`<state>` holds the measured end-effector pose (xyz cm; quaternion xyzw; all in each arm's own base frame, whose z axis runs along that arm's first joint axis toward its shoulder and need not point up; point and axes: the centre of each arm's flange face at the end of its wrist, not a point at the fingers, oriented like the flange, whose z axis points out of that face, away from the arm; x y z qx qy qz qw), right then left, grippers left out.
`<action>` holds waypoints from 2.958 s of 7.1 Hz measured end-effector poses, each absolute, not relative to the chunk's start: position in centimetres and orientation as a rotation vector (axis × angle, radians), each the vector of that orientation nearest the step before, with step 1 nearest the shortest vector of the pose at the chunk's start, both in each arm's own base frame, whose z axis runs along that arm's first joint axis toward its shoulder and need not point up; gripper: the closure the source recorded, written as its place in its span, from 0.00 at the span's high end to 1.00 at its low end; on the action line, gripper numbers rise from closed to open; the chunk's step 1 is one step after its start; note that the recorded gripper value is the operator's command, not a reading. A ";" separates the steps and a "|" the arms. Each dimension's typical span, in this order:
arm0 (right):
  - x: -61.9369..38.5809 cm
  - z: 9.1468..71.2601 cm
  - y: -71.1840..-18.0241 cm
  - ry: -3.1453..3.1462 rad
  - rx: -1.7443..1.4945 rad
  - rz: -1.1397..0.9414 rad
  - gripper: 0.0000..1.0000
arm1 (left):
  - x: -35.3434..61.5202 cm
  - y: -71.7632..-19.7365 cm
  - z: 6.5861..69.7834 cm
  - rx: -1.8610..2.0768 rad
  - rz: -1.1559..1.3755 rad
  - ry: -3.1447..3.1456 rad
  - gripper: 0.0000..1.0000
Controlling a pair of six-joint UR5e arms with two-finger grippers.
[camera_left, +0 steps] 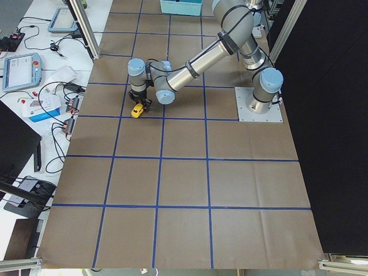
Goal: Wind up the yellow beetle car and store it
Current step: 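Keep dragging the car backward along the table with the left gripper, then open the left gripper to release the yellow car, then raise the left gripper away as the car rolls across the table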
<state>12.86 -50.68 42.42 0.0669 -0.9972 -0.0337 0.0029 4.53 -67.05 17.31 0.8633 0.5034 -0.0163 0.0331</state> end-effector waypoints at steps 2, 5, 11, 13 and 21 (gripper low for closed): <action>12.9 42.4 -50.7 -3.127 0.210 -0.106 1.00 | 5.2 -67.3 17.3 2.661 -0.049 1.540 0.00; 12.9 42.5 -50.7 -3.127 0.210 -0.105 1.00 | 6.4 -67.6 17.3 2.659 -0.045 1.535 1.00; 12.9 42.4 -50.7 -3.127 0.210 -0.106 1.00 | 6.5 -67.4 17.1 2.633 -0.036 1.597 1.00; 12.9 42.4 -50.7 -3.127 0.210 -0.106 1.00 | 6.5 -67.4 17.2 2.633 -0.036 1.596 1.00; 12.8 42.5 -50.7 -3.125 0.224 -0.104 1.00 | 6.5 -67.3 17.3 2.633 -0.034 1.594 1.00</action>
